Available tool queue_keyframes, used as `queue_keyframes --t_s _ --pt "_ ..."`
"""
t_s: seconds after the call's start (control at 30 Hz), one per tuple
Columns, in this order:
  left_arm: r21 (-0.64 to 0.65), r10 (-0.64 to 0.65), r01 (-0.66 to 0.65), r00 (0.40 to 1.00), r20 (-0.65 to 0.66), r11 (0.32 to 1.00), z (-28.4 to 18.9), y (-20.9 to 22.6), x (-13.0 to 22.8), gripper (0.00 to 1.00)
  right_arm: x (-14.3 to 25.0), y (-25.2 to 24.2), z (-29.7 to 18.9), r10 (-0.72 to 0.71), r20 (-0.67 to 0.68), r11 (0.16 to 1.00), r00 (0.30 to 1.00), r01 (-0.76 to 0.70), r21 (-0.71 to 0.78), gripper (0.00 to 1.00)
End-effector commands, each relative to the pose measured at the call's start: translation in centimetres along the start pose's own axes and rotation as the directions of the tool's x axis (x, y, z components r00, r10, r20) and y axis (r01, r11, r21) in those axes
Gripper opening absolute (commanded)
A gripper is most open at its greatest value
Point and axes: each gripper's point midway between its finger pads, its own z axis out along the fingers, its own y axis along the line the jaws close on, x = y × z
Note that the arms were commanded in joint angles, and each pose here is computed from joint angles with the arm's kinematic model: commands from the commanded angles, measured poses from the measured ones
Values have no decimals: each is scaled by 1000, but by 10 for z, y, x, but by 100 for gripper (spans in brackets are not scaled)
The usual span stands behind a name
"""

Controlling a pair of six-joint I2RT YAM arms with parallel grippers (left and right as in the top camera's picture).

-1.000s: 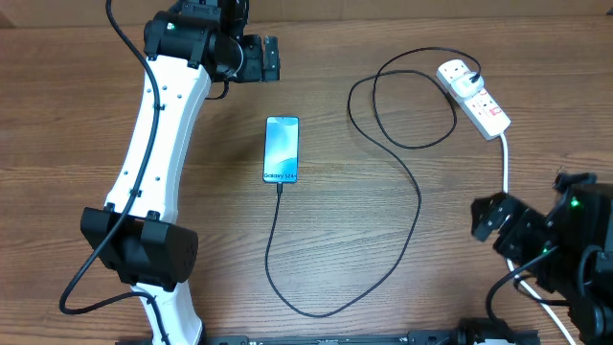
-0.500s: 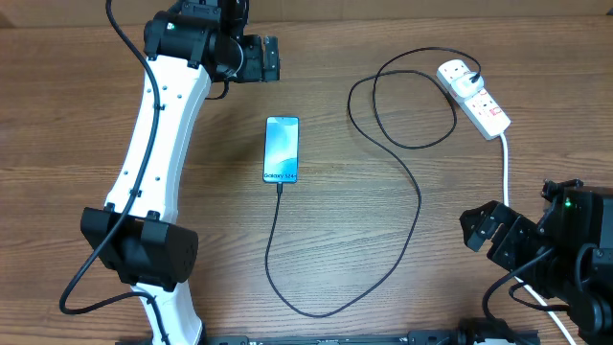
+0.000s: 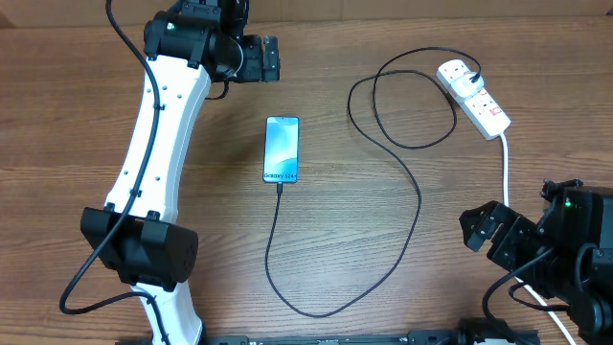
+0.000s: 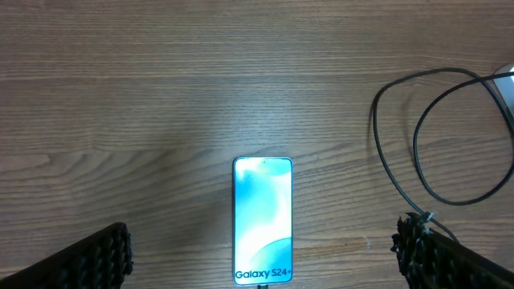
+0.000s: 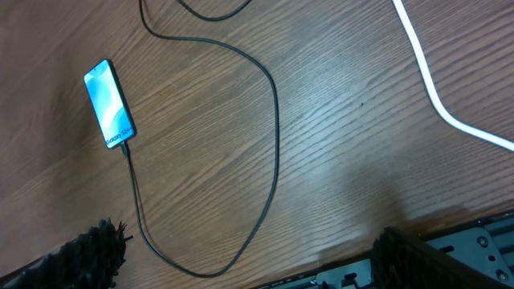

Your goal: Plug charger to phone and switch on socket

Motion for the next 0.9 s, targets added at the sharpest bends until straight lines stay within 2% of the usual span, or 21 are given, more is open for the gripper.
queue_keyframes --t_s 0.0,0.37,0.87 --pt "-16 -3 2 1000 -7 1000 5 3 1 100 4 -2 0 -9 -13 1000 1000 9 6 100" --pt "-16 -3 2 1000 -7 1000 5 3 1 100 8 -6 0 -12 -26 1000 1000 13 26 100" --pt "-16 -3 2 1000 -7 1000 5 3 1 100 -9 11 2 -151 45 987 988 153 -47 100"
